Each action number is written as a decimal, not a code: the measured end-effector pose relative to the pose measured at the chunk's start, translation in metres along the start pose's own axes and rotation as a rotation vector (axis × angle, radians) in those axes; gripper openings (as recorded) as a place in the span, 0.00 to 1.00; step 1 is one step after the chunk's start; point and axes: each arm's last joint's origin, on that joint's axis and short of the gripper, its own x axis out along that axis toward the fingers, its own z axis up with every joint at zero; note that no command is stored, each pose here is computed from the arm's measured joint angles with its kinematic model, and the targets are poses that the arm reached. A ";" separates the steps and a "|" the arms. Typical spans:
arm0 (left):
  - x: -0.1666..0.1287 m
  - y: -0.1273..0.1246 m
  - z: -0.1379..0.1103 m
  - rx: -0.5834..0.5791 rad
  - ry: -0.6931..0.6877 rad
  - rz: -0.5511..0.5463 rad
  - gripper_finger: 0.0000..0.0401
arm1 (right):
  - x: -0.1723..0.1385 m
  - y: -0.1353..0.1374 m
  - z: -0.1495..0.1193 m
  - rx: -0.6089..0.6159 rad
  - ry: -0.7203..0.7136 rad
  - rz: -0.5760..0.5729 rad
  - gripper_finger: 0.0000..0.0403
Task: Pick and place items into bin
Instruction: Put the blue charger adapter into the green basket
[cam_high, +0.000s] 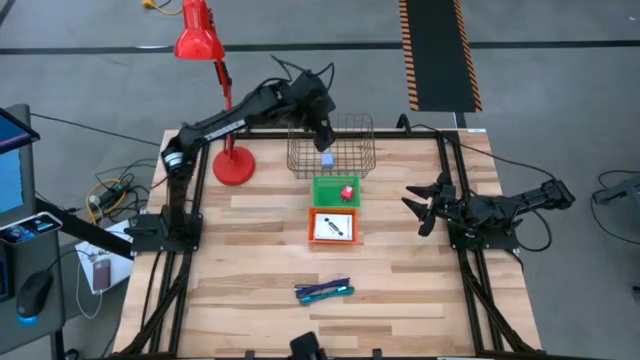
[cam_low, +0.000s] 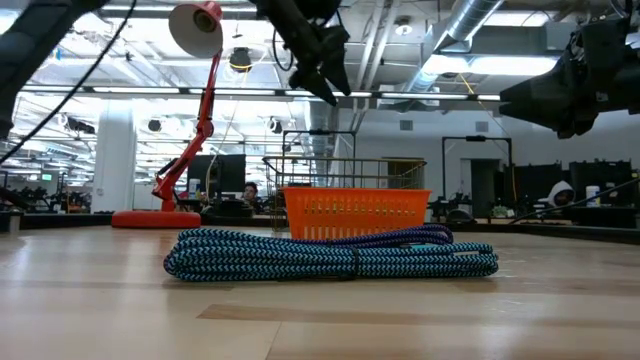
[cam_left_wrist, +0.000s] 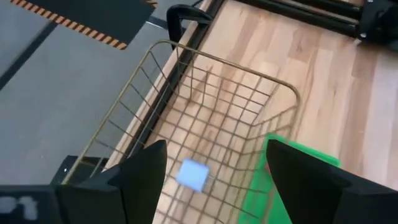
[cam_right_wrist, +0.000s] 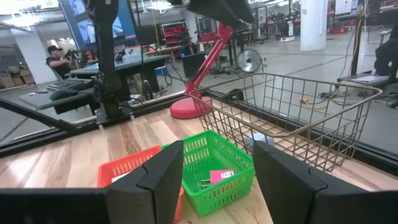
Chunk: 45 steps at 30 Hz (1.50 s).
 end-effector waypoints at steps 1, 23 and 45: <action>0.004 0.003 0.001 0.001 0.008 -0.002 0.66 | 0.000 0.000 0.000 0.000 0.000 0.000 0.46; 0.105 0.025 -0.034 0.113 0.313 -0.035 0.66 | 0.000 0.000 0.000 0.000 0.000 0.000 0.46; 0.155 0.025 -0.062 0.281 0.415 -0.091 0.66 | 0.000 0.000 0.000 0.000 0.000 0.000 0.46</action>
